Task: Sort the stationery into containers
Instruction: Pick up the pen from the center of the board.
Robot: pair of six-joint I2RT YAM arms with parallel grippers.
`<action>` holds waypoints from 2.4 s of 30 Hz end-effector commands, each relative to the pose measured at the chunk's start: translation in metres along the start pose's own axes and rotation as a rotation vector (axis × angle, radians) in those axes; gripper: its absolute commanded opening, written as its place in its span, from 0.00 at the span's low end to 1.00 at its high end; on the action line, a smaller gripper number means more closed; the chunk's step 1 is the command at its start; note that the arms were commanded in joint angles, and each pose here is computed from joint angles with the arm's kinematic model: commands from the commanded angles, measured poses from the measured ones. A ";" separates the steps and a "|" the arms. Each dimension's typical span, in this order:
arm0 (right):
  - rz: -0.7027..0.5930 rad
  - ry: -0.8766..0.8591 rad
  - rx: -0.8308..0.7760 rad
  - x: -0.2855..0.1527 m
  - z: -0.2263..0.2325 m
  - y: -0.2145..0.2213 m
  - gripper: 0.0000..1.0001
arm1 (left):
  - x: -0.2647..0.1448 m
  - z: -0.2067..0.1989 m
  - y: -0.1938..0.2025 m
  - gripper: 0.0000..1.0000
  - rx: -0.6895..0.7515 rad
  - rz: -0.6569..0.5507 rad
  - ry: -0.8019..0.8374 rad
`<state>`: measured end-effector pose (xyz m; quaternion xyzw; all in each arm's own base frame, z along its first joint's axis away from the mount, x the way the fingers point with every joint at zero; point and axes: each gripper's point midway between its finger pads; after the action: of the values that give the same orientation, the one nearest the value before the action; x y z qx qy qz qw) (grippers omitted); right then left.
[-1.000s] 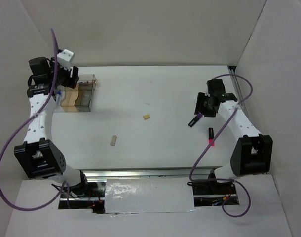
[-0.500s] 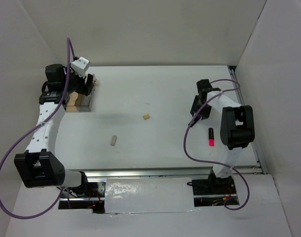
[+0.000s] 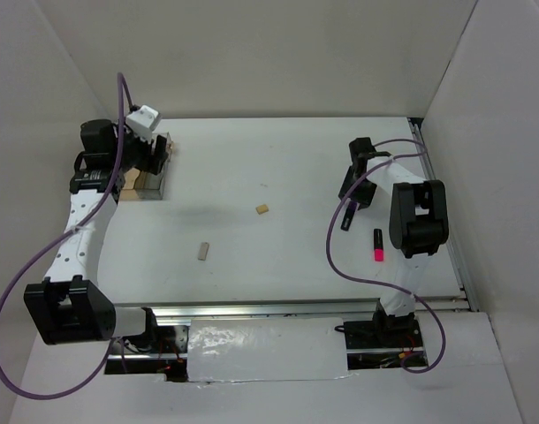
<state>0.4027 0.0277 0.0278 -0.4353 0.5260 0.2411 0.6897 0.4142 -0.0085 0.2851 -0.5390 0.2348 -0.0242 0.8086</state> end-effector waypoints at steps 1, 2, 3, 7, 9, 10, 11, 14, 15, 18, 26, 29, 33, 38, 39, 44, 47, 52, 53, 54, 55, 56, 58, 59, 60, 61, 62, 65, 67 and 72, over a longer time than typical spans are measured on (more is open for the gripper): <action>-0.025 0.020 0.019 -0.008 -0.003 -0.008 0.58 | -0.005 -0.007 -0.024 0.76 0.021 -0.084 0.009; -0.020 0.019 0.020 -0.008 -0.003 -0.007 0.58 | -0.005 -0.009 -0.026 0.76 0.024 -0.086 0.012; -0.014 0.020 0.016 -0.007 -0.004 -0.006 0.58 | -0.004 -0.010 -0.026 0.77 0.025 -0.087 0.013; 0.013 0.019 0.003 -0.003 -0.005 -0.001 0.56 | -0.002 -0.018 -0.028 0.77 0.034 -0.085 0.028; 0.015 0.023 -0.004 -0.003 -0.005 0.000 0.53 | -0.002 -0.022 -0.029 0.77 0.037 -0.082 0.036; 0.016 0.023 -0.005 -0.003 -0.003 -0.001 0.54 | -0.002 -0.023 -0.028 0.77 0.035 -0.076 0.038; 0.019 0.025 -0.009 -0.003 -0.003 0.000 0.53 | -0.001 -0.026 -0.028 0.77 0.037 -0.073 0.046; 0.032 0.053 -0.021 -0.002 -0.005 0.003 0.54 | 0.000 -0.033 -0.027 0.77 0.033 -0.060 0.062; 0.032 0.064 -0.019 -0.002 -0.006 0.003 0.54 | 0.000 -0.034 -0.027 0.77 0.027 -0.056 0.064; 0.057 0.084 -0.013 -0.001 -0.007 0.003 0.55 | -0.003 -0.035 -0.027 0.77 0.015 -0.047 0.066; 0.124 0.148 -0.073 0.003 -0.007 -0.005 0.52 | -0.005 -0.054 -0.032 0.77 0.036 -0.047 0.100; 0.133 0.144 -0.084 0.005 -0.005 -0.009 0.48 | -0.004 -0.053 -0.032 0.77 0.039 -0.047 0.098; 0.150 0.141 -0.096 0.006 -0.005 -0.006 0.47 | -0.002 -0.053 -0.029 0.77 0.048 -0.044 0.100; 0.180 0.130 -0.091 0.005 -0.011 0.004 0.57 | -0.003 -0.052 -0.028 0.78 0.053 -0.048 0.098; 0.179 0.125 -0.087 0.005 -0.012 0.004 0.56 | -0.003 -0.053 -0.027 0.78 0.048 -0.047 0.099; 0.190 0.113 -0.086 0.004 -0.011 0.005 0.49 | -0.003 -0.054 -0.026 0.78 0.040 -0.046 0.105; 0.201 0.112 -0.083 0.006 -0.013 0.005 0.37 | -0.003 -0.055 -0.027 0.78 0.032 -0.046 0.108; 0.225 0.076 -0.087 0.004 -0.011 0.011 0.00 | -0.007 -0.064 -0.030 0.78 0.006 -0.077 0.155; 0.233 0.032 -0.081 -0.001 -0.003 0.013 0.00 | -0.010 -0.075 -0.030 0.79 -0.023 -0.100 0.210; 0.249 0.003 -0.086 -0.004 0.000 0.019 0.00 | -0.013 -0.082 -0.032 0.79 -0.041 -0.117 0.245; 0.261 -0.039 -0.092 -0.009 0.009 0.022 0.00 | -0.017 -0.090 -0.037 0.80 -0.052 -0.144 0.283; 0.239 -0.098 -0.101 -0.021 0.019 0.019 0.00 | -0.019 -0.103 -0.032 0.80 -0.099 -0.143 0.336; 0.232 -0.264 -0.118 -0.049 0.049 0.023 0.00 | -0.029 -0.138 -0.037 0.82 -0.189 -0.178 0.482; 0.224 -0.313 -0.127 -0.059 0.058 0.025 0.00 | -0.032 -0.150 -0.038 0.84 -0.217 -0.185 0.528; 0.228 -0.372 -0.138 -0.070 0.068 0.031 0.00 | -0.036 -0.163 -0.040 0.86 -0.266 -0.185 0.575; 0.196 -0.417 -0.160 -0.088 0.080 0.033 0.00 | -0.038 -0.175 -0.035 0.86 -0.306 -0.173 0.602; 0.168 -0.454 -0.177 -0.097 0.091 0.032 0.00 | -0.041 -0.190 -0.043 0.88 -0.354 -0.180 0.644; 0.092 -0.525 -0.219 -0.131 0.118 0.039 0.00 | -0.043 -0.225 -0.045 0.89 -0.429 -0.143 0.705; 0.033 -0.552 -0.215 -0.153 0.132 0.038 0.00 | -0.036 -0.237 -0.041 0.88 -0.464 -0.104 0.692; -0.075 -0.626 -0.277 -0.199 0.171 0.060 0.00 | -0.029 -0.266 -0.051 0.87 -0.605 -0.070 0.739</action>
<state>0.3683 0.2095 0.1700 -0.4403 0.2821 0.4375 0.7315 0.2797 -0.2362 0.2382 -0.6695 0.5053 -0.1679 0.5179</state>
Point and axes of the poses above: each gripper's point midway between its finger pads, its own x axis out along the fingers, its own z axis along the line the jaws close on, y = z × x, and after that the axes turned 6 degrees about x, right-handed
